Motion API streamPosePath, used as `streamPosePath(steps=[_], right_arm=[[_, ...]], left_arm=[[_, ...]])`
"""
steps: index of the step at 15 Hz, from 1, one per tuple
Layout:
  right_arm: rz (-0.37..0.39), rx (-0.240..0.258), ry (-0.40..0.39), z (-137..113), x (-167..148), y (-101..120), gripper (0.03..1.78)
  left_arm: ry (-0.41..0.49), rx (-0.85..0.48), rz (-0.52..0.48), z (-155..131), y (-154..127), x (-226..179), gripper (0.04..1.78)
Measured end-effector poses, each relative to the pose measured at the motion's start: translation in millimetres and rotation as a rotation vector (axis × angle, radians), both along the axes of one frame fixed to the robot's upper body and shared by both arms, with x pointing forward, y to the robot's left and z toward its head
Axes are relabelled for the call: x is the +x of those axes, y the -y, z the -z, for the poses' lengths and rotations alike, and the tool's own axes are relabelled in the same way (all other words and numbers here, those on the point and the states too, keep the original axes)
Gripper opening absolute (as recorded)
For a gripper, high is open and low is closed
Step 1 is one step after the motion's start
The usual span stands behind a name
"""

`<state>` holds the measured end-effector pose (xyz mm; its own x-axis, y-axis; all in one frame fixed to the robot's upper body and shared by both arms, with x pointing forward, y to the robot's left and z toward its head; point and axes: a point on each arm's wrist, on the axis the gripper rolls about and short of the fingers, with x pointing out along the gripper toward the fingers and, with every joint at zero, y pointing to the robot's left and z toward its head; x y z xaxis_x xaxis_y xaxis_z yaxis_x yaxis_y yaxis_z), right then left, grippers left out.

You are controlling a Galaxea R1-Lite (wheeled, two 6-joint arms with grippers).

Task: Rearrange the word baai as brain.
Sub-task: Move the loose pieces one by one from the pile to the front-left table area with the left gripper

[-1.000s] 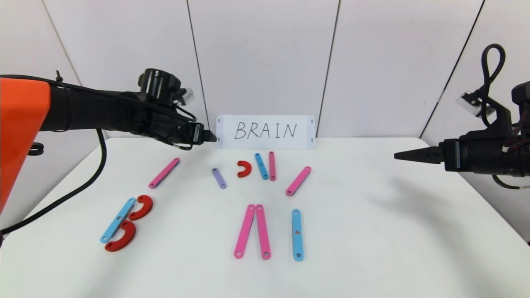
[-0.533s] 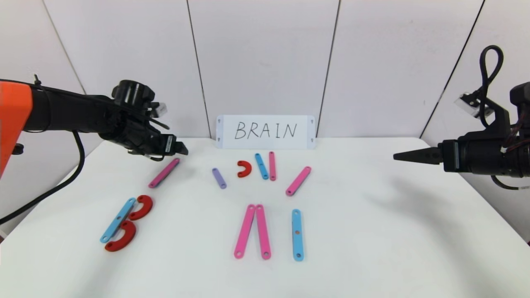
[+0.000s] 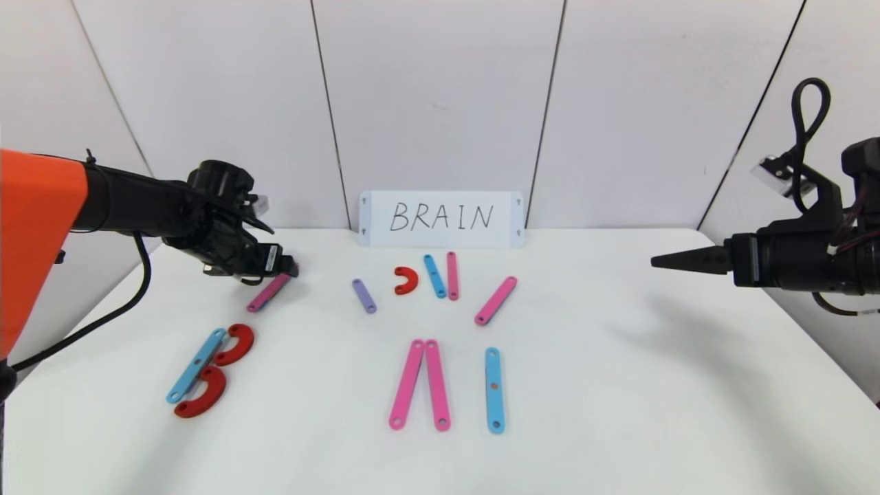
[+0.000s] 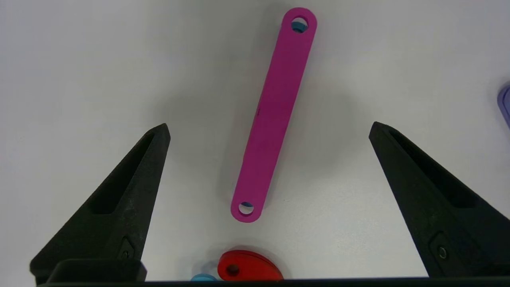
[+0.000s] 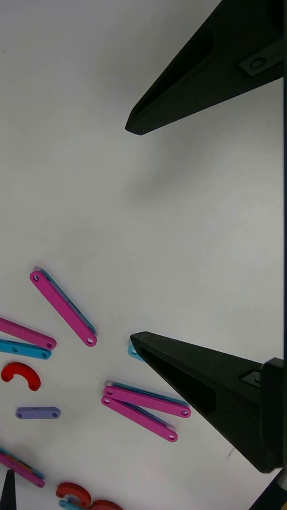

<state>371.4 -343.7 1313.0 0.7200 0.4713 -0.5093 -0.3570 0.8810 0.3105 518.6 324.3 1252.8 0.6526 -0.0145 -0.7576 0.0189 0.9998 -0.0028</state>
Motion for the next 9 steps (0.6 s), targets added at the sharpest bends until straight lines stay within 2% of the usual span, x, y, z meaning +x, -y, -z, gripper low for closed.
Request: streamPosePath(steps=[5, 7, 9], right_arm=[[0.0, 0.0, -0.002, 0.7, 0.6, 0.0, 1.73], [0.0, 0.0, -0.003, 0.8, 0.6, 0.0, 1.73], [0.0, 0.0, -0.003, 0.8, 0.6, 0.0, 1.73]], left_arm=[[-0.04, -0.001, -0.004, 15.1, -0.6, 2.2, 1.73], [-0.051, 0.0, -0.001, 19.1, 0.1, 3.1, 1.61], [-0.058, 0.0, -0.003, 22.1, -0.3, 3.9, 1.39]])
